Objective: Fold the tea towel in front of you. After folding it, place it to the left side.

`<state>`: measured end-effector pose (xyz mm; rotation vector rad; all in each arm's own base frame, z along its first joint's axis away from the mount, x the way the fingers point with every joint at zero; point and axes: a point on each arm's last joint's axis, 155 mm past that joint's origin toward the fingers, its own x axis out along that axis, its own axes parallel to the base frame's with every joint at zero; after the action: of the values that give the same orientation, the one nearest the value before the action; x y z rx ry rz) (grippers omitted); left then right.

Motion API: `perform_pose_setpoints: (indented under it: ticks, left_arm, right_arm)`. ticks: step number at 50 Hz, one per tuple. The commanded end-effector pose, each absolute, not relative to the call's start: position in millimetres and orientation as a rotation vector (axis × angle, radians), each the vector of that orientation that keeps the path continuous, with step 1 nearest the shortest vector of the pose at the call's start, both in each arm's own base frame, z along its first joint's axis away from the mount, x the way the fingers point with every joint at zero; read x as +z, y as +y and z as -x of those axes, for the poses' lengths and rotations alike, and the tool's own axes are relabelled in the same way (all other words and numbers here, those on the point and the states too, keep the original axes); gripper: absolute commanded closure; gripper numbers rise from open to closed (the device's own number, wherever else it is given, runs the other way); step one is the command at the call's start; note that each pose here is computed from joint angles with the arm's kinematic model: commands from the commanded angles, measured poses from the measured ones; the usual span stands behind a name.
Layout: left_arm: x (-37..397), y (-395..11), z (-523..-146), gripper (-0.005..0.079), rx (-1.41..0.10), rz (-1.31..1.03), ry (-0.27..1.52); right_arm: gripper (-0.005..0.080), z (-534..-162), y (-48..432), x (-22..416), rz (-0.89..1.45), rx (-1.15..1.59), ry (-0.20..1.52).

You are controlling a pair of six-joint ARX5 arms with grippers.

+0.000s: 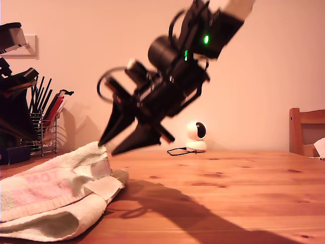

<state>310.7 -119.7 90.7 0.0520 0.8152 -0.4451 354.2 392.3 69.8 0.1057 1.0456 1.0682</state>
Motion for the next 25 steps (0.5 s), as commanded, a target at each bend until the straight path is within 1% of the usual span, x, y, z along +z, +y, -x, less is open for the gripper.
perform_pose_setpoints:
  ticks: [1,11,25]
  left_arm:
    - [87.2,-117.6,-307.1,0.0762,-0.443,-0.052,0.823]
    - [87.2,-117.6,-307.0,0.0762,-0.443,-0.052,0.824]
    - [88.6,-116.3,-303.9,0.0762,-0.441,-0.051,0.828]
  right_arm:
    - [0.0482,-359.9,392.8,60.5,-0.114,1.066,1.051]
    - [0.0482,-357.1,395.3,44.1,-0.125,1.083,1.08]
    - [0.0491,-353.1,392.7,36.3,-0.083,1.101,1.086]
